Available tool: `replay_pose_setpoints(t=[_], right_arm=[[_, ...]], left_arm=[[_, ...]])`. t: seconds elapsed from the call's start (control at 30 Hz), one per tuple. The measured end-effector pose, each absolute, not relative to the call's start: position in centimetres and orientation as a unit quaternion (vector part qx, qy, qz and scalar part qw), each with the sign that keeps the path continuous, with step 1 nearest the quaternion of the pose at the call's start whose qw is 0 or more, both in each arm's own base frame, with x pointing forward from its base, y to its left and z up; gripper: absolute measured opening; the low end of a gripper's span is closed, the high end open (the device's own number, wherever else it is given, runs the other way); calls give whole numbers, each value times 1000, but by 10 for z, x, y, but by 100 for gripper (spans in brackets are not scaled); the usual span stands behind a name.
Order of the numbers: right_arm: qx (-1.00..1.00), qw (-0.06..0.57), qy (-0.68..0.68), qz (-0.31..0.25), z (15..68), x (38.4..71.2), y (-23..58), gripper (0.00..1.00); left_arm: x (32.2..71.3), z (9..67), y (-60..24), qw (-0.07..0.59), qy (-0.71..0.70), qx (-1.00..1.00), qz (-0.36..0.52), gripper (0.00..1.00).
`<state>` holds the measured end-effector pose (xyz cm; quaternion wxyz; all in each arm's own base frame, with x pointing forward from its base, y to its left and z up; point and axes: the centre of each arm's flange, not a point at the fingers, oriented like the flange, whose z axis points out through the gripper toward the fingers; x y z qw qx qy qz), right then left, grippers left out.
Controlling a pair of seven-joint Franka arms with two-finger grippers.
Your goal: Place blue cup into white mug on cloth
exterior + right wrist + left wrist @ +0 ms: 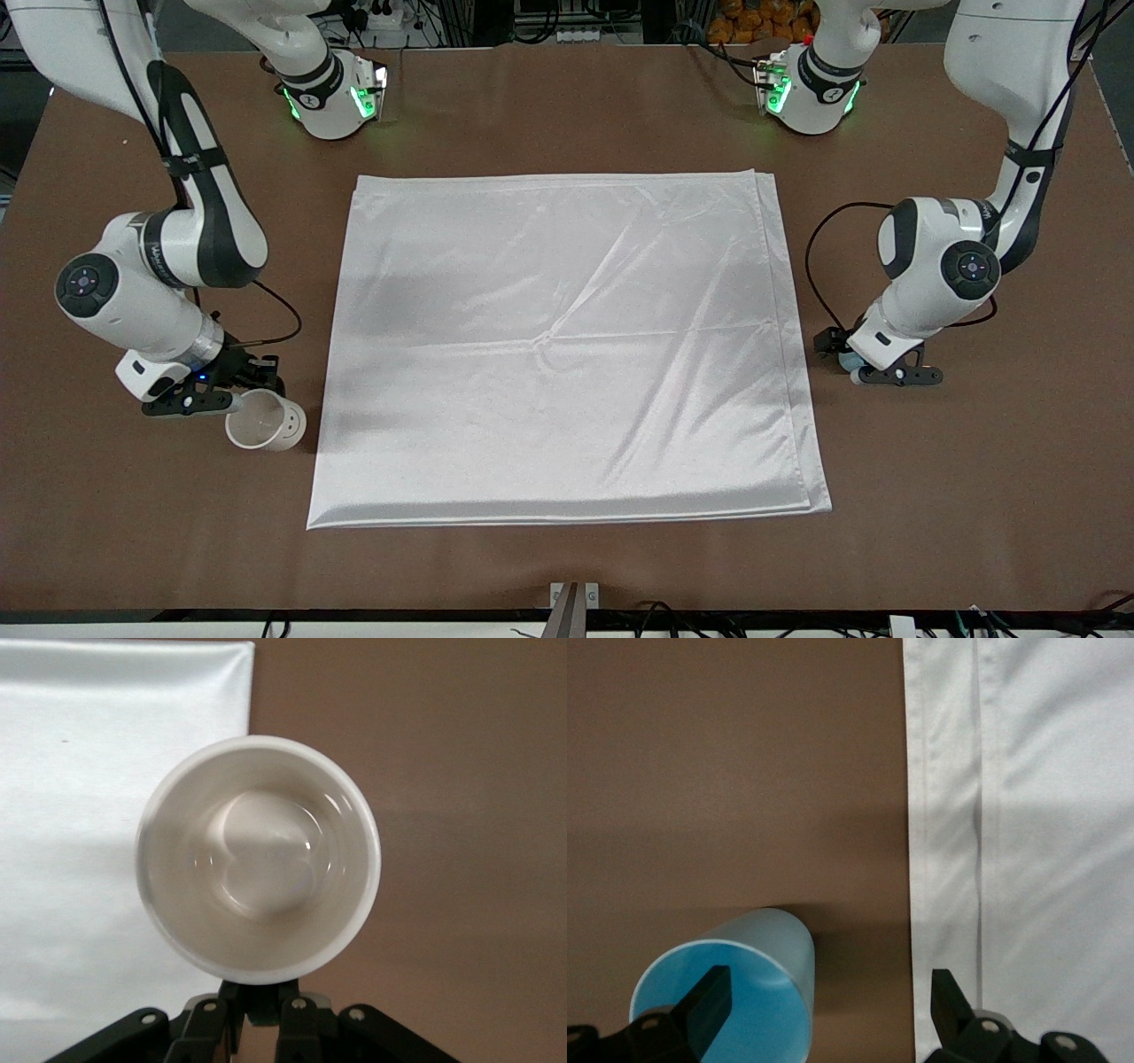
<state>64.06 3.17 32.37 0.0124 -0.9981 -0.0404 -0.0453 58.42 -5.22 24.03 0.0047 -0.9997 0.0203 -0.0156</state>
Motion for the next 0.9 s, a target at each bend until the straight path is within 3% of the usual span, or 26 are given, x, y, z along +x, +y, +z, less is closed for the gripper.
replay_pose_setpoints(t=[0.2,0.4,0.53,0.6,0.67,0.9], right_arm=[[-998,18,-44,-52,366,646,98,19],[-998,26,-38,-53,379,630,181,19],[-998,31,-38,-48,377,607,246,19],[-997,32,-45,-45,374,595,275,19],[-997,32,-53,-41,370,583,300,19],[-998,30,-54,-27,348,558,351,19]], left_arm=[[583,234,-48,6,17,-1000,-10,94],[583,229,-46,7,15,-1000,-6,69],[583,228,-45,8,15,-1000,-6,65],[583,228,-45,8,15,-1000,-6,56],[583,228,-45,8,17,-1000,-6,41],[584,229,-44,14,32,-999,-9,10]])
